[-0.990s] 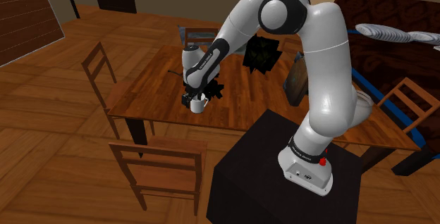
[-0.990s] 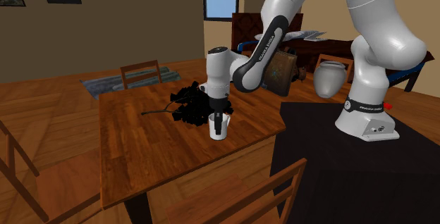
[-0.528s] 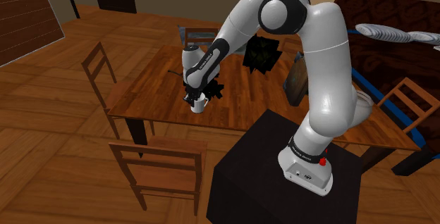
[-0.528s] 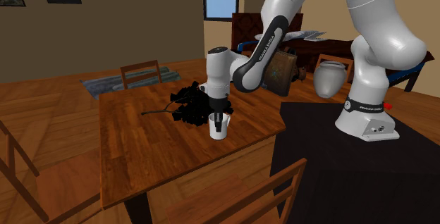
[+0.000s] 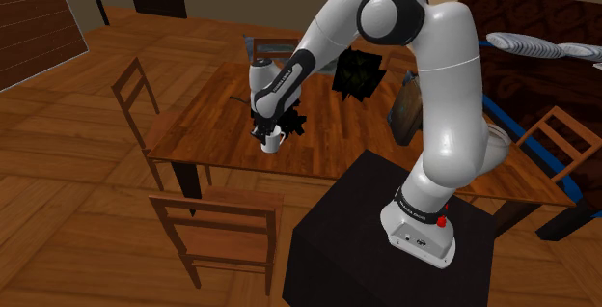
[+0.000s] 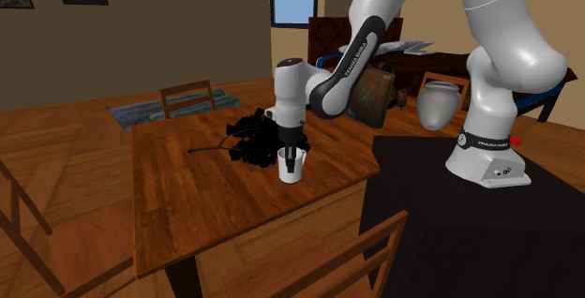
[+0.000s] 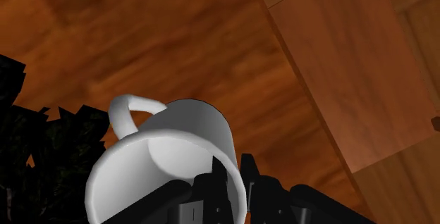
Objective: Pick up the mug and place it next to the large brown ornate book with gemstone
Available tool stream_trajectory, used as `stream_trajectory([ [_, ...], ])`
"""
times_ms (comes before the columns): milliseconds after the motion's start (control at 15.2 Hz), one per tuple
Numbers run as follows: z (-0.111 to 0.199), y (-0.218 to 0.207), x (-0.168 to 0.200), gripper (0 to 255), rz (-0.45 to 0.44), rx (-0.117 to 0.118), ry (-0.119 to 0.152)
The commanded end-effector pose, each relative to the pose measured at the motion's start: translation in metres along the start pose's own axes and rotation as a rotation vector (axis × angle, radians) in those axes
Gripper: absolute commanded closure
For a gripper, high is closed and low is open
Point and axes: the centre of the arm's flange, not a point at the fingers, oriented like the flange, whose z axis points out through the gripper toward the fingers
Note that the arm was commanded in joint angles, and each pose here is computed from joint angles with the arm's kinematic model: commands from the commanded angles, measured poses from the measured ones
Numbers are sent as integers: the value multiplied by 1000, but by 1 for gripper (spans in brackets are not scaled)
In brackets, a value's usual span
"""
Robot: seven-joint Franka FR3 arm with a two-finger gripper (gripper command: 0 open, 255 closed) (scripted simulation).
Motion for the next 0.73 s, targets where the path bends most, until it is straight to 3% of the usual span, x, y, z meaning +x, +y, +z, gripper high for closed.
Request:
stream_trajectory([
  [0, -10, 0, 0, 255, 0, 0, 0],
  [660, -63, 4, 0, 255, 0, 0, 0],
])
